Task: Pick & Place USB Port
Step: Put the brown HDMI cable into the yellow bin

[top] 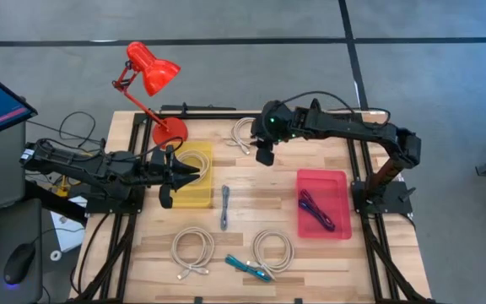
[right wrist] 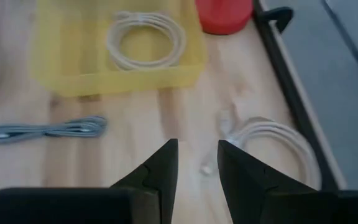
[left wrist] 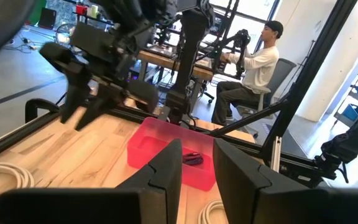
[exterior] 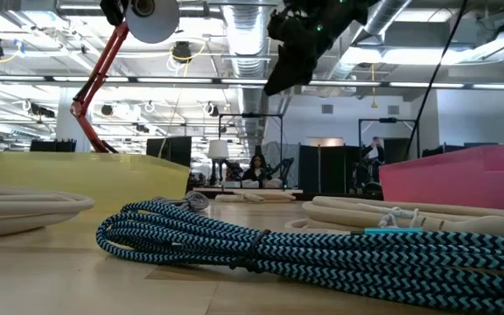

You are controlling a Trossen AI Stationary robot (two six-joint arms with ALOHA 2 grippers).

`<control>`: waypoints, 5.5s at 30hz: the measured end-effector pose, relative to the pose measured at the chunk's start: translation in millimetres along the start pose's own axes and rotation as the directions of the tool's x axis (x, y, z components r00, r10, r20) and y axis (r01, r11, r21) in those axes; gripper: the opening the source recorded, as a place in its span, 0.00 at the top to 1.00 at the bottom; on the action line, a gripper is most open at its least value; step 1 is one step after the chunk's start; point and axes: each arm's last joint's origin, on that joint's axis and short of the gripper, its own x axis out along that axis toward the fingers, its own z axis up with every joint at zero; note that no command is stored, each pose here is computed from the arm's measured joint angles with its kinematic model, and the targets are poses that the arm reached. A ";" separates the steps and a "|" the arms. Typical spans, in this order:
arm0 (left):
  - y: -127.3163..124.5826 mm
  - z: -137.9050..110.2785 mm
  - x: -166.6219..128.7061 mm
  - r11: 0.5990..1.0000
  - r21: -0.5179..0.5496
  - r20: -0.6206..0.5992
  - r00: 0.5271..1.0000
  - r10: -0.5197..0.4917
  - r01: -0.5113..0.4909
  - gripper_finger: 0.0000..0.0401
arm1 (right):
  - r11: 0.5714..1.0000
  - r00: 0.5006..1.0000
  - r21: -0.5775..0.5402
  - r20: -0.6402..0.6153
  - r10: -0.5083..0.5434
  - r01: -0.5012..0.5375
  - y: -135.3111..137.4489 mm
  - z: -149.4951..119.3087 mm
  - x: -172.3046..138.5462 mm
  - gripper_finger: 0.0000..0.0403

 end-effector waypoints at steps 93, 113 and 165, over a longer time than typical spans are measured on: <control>2.2 0.9 -0.1 0.997 -0.007 0.023 0.997 0.076 -0.076 0.78 | 0.999 0.993 0.002 -0.102 -0.052 0.053 -39.4 -7.0 29.8 1.00; 14.3 3.6 3.2 0.867 -0.453 0.069 0.961 0.267 -0.208 0.73 | 0.991 0.992 -0.129 0.121 0.041 -0.025 59.1 29.8 -50.3 1.00; 7.4 -13.8 67.5 0.739 -0.674 0.139 0.980 0.143 -0.013 0.68 | 0.977 0.965 -0.202 0.234 0.123 -0.075 150.0 35.7 -67.2 1.00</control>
